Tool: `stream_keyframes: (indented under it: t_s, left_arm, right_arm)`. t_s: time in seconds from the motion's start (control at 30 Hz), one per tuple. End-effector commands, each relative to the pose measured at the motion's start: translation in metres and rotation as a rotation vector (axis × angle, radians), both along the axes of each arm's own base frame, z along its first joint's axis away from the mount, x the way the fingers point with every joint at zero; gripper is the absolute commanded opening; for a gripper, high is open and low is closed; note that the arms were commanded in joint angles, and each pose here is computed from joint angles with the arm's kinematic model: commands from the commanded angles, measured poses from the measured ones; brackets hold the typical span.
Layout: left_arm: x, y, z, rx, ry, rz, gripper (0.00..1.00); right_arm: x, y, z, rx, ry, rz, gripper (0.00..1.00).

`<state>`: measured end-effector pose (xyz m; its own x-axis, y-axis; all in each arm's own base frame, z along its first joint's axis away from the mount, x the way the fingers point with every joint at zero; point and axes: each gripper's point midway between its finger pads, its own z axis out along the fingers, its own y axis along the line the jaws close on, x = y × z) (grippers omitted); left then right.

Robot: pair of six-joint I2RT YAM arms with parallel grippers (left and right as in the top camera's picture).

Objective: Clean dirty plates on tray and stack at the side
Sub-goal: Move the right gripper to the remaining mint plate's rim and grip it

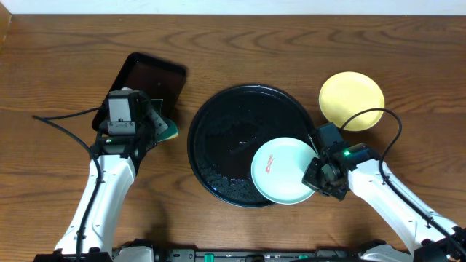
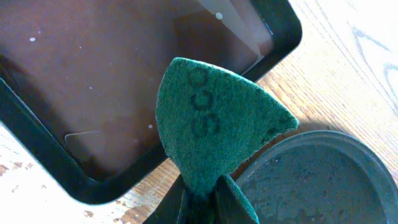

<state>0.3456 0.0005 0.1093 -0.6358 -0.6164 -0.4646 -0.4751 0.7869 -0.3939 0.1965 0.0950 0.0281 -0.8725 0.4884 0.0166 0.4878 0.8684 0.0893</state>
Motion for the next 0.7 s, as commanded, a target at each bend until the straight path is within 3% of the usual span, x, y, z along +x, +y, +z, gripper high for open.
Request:
stream_keyframes:
  t_s: [0.0,0.2,0.4,0.67]
  left_arm:
    - [-0.002,0.002,-0.004,0.006,0.011,-0.002,0.08]
    - [-0.002,0.001,-0.004,0.006,0.010,-0.003,0.08]
    - [-0.002,-0.014,-0.003,-0.013,0.002,-0.125,0.08]
    - [-0.002,-0.023,-0.001,-0.053,-0.009,-0.163,0.08]
  right_arm:
    - [0.013,0.006,0.012,0.004,-0.049,0.078,0.01]
    - [0.064,0.032,0.049,0.060,-0.263,0.315,0.01]
    - [0.096,0.049,0.063,0.106,-0.407,0.353,0.01]
    - [0.118,0.073,0.037,0.164,-0.433,0.461,0.01]
